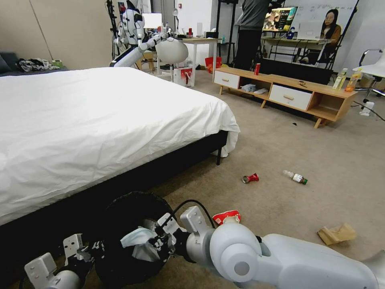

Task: Pick up the trash bin and place the garbage on the floor into it.

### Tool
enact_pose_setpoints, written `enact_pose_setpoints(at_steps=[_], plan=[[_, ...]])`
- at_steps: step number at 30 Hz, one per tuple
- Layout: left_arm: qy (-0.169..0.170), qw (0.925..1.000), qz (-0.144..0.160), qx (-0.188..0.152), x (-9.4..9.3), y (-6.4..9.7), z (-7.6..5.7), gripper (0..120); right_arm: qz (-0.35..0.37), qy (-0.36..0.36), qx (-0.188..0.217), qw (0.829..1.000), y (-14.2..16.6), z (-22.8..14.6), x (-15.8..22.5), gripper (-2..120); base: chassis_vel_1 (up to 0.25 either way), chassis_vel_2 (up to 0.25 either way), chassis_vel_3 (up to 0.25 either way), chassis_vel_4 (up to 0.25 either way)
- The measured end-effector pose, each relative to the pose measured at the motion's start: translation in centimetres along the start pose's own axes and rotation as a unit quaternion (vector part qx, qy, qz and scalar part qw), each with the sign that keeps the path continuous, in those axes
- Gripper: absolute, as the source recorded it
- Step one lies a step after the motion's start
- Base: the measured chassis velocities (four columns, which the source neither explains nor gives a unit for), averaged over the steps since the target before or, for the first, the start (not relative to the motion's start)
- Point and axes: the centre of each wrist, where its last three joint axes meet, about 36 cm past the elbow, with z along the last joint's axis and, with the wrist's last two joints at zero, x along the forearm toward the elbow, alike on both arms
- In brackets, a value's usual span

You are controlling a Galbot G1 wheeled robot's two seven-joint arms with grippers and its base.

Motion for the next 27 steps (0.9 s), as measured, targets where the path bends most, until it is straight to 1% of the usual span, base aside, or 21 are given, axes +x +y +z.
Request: enact_pose_setpoints(at_steps=[8, 9, 10, 11, 13, 14, 15, 16, 17, 19, 20, 22, 25, 26, 27], plan=[[0.001, 1.0, 0.002, -0.001, 0.2, 0.0, 0.1, 2, 0.032, 0.004, -0.003, 0.999, -0.9, 0.0, -1.7, 0, 0.0, 0.0, 0.0, 0.0], [0.001, 1.0, 0.001, -0.001, 0.3, 0.0, 0.1, 2, 0.04, 0.001, -0.005, 0.999, -1.1, -0.1, -2.3, 2, 0.0, 0.0, 0.0, 0.0], [0.001, 1.0, 0.001, -0.001, 0.3, 0.0, 0.1, 2, 0.045, -0.002, -0.006, 0.999, -1.2, -0.1, -2.6, 8, 0.0, 0.0, 0.0, 0.0], [0.001, 1.0, 0.001, -0.001, 0.3, 0.0, 0.1, 2, 0.045, -0.002, -0.006, 0.999, -1.2, -0.1, -2.6, 8, 0.0, 0.0, 0.0, 0.0], [0.001, 1.0, 0.0, -0.001, 0.3, 0.1, 0.2, 2, 0.052, -0.01, -0.01, 0.999, -1.4, 0.0, -3.1, 17, 0.0, 0.0, 0.0, 0.0], [0.001, 1.0, 0.0, -0.001, 0.3, 0.1, 0.2, 2, 0.052, -0.01, -0.01, 0.999, -1.4, 0.0, -3.1, 17, 0.0, 0.0, 0.0, 0.0], [0.002, 1.0, 0.0, -0.001, 0.3, 0.1, 0.2, 2, 0.054, -0.012, -0.012, 0.998, -1.4, 0.0, -3.3, 22, 0.0, 0.0, 0.0, 0.0], [0.002, 1.0, 0.0, -0.002, 0.3, 0.1, 0.2, 2, 0.055, -0.014, -0.013, 0.998, -1.4, 0.1, -3.5, 28, 0.0, 0.0, 0.0, 0.0], [0.002, 1.0, 0.0, -0.002, 0.3, 0.1, 0.2, 2, 0.055, -0.014, -0.013, 0.998, -1.4, 0.1, -3.5, 28, 0.0, 0.0, 0.0, 0.0], [0.002, 1.0, 0.001, -0.002, 0.3, 0.1, 0.2, 2, 0.054, -0.018, -0.015, 0.998, -1.3, 0.2, -3.5, 39, 0.0, 0.0, 0.0, 0.0], [0.002, 1.0, 0.001, -0.002, 0.3, 0.1, 0.2, 2, 0.054, -0.018, -0.015, 0.998, -1.3, 0.2, -3.5, 39, 0.0, 0.0, 0.0, 0.0], [0.003, 1.0, 0.001, -0.003, 0.3, 0.2, 0.2, 2, 0.05, -0.022, -0.016, 0.998, -1.1, 0.2, -3.2, 51, 0.0, 0.0, 0.0, 0.0], [0.003, 1.0, 0.001, -0.003, 0.2, 0.2, 0.3, 2, 0.048, -0.025, -0.016, 0.998, -1.0, 0.1, -3.0, 55, 0.0, 0.0, 0.0, 0.0], [0.003, 1.0, 0.001, -0.004, 0.2, 0.2, 0.3, 2, 0.046, -0.031, -0.015, 0.998, -0.9, -0.1, -2.6, 64, 0.0, 0.0, 0.0, 0.0], [0.004, 1.0, 0.0, -0.004, 0.2, 0.2, 0.4, 2, 0.044, -0.035, -0.015, 0.998, -0.8, -0.2, -2.3, 68, 0.0, 0.0, 0.0, 0.0]])
